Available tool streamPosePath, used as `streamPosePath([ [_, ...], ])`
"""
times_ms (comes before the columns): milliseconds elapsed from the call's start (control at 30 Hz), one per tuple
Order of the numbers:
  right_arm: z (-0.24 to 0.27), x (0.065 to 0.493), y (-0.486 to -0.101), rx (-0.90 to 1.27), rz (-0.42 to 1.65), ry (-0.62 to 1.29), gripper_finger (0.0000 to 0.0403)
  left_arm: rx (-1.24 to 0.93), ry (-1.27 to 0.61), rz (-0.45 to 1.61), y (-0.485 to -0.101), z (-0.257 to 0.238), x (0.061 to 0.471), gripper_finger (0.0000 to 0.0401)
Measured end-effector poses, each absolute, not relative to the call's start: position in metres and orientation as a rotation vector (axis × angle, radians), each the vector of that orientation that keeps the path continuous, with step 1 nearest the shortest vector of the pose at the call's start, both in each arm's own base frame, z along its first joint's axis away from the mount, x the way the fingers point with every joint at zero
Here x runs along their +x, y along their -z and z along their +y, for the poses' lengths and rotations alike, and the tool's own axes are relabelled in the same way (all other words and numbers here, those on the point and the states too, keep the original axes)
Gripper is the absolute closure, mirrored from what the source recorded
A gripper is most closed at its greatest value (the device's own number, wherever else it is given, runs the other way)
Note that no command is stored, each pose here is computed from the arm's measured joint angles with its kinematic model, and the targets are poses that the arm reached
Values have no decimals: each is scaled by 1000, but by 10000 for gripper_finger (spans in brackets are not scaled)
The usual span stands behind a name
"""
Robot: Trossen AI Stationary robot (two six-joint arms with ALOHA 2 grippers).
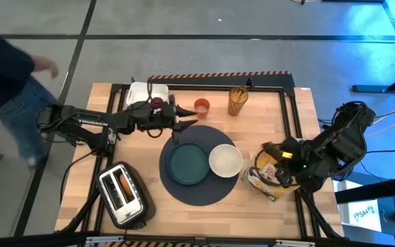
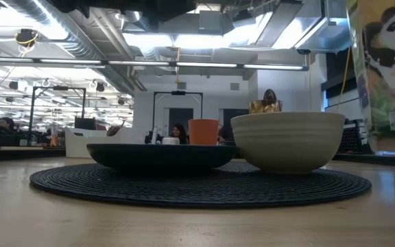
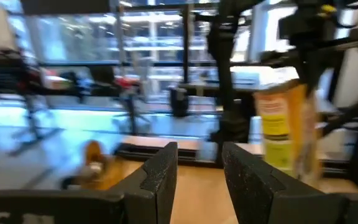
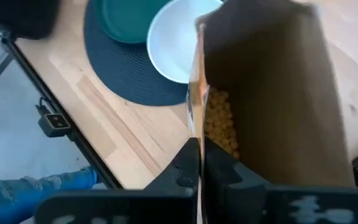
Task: Arrange a breakfast setting
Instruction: Pour the cereal into the white bowl
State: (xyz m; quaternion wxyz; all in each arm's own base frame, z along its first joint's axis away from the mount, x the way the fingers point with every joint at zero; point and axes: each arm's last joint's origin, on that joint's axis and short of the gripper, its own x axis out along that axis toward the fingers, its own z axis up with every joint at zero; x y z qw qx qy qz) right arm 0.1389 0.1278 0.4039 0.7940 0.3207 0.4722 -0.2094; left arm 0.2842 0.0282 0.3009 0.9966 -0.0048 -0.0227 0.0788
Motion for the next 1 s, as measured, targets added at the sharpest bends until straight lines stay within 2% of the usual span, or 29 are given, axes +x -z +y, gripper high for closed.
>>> streamPosePath([
  [167, 122, 134, -412, 648, 981, 400, 403, -123, -22, -1, -273, 15, 309, 277],
  [367, 123, 135, -411, 608, 1008, 370, 403, -126, 44, -21, -254, -9, 338, 277],
  [600, 137, 145, -401, 535, 1114, 334, 403, 2, 68, -32, -254, -21, 379, 277],
  [800, 148, 153, -392, 493, 1192, 314, 403, -35, 156, 40, -258, -24, 415, 275],
  [900, 150, 155, -390, 488, 1206, 318, 403, -81, 195, 130, -255, -22, 424, 255],
  [1000, 152, 157, -388, 484, 1209, 321, 403, -80, 191, 122, -258, -18, 428, 216],
])
